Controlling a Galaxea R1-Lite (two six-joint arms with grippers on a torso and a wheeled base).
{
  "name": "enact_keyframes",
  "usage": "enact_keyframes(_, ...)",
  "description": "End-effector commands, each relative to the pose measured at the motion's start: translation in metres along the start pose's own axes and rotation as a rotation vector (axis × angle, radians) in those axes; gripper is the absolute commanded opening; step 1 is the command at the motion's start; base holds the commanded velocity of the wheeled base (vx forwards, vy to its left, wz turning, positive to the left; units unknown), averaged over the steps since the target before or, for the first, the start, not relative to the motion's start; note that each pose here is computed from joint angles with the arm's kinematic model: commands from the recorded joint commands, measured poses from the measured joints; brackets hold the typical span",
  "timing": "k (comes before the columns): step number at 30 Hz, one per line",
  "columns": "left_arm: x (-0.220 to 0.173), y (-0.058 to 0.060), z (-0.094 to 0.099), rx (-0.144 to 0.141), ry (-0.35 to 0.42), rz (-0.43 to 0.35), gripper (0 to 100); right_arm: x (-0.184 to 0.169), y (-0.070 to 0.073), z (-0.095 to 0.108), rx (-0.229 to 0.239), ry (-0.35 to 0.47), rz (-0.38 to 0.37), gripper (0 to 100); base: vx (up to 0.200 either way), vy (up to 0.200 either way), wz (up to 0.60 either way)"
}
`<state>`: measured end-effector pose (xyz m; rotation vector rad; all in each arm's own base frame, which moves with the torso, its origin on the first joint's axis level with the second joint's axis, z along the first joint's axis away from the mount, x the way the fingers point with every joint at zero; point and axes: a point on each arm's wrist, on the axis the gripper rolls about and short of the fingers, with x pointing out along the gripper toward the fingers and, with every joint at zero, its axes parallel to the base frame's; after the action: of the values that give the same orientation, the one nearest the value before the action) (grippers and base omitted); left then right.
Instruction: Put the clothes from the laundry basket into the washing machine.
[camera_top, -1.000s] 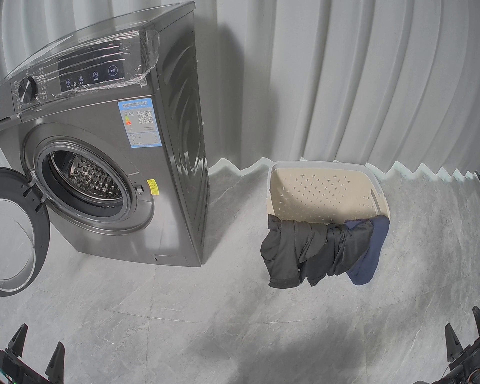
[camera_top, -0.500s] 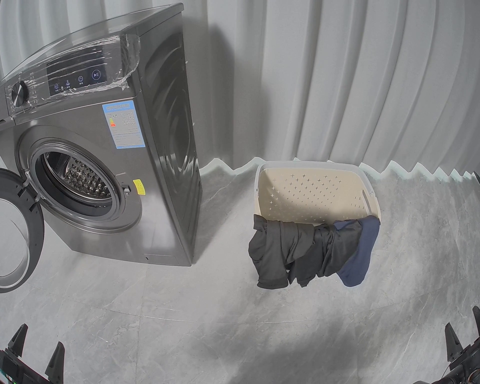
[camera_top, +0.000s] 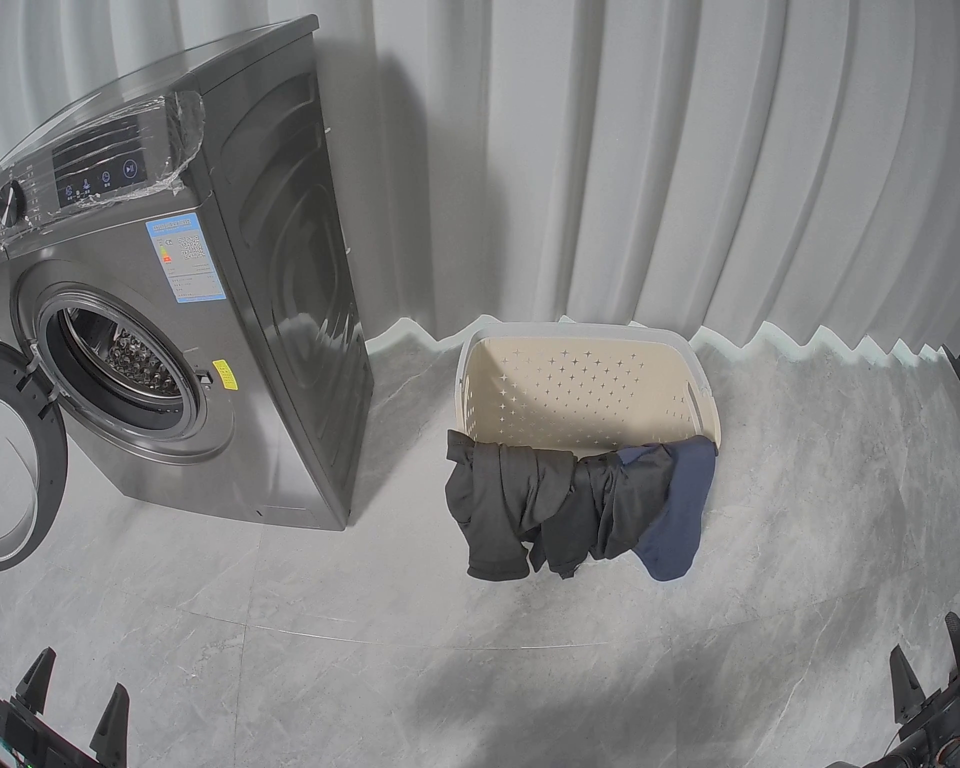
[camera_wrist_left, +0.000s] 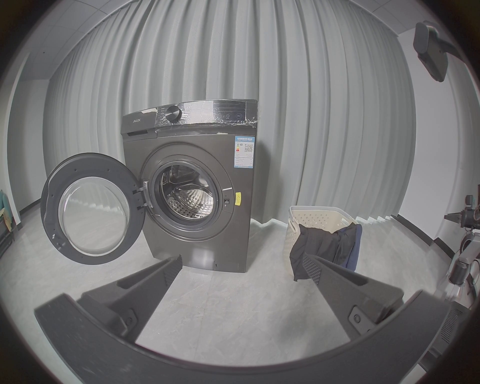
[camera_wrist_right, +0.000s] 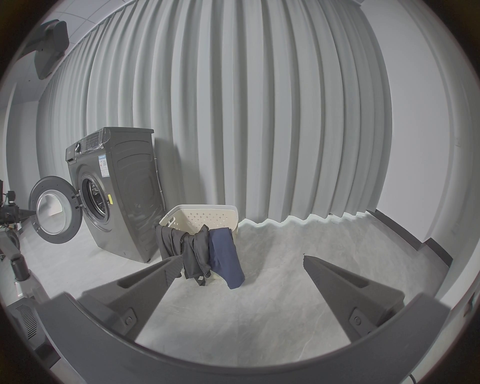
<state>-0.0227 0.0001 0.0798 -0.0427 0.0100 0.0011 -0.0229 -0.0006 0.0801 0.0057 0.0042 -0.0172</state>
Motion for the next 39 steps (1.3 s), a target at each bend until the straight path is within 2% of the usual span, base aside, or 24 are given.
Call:
enact_keyframes(1, -0.0004, 0.0002, -0.0040, 0.000, -0.005, 0.000, 100, 0.0000, 0.0000, -0.0048, 0.000, 0.000, 0.000, 100, 0.200, 0.000, 0.00)
enact_keyframes(9, -0.0004, 0.0002, -0.0040, 0.000, -0.005, 0.000, 100, 0.0000, 0.0000, -0.0048, 0.000, 0.000, 0.000, 100, 0.200, 0.000, 0.00)
enact_keyframes(18, -0.0004, 0.0002, -0.0042, 0.000, -0.004, 0.001, 100, 0.0000, 0.0000, -0.0048, 0.000, 0.000, 0.000, 100, 0.000, 0.000, 0.00)
enact_keyframes(33, -0.0004, 0.0002, -0.0040, 0.000, -0.005, 0.000, 100, 0.0000, 0.0000, -0.0048, 0.000, 0.000, 0.000, 100, 0.000, -0.200, 0.00)
enact_keyframes(39, -0.0004, 0.0002, -0.0040, 0.000, -0.005, 0.000, 100, 0.0000, 0.0000, -0.0048, 0.000, 0.000, 0.000, 100, 0.000, 0.000, 0.00)
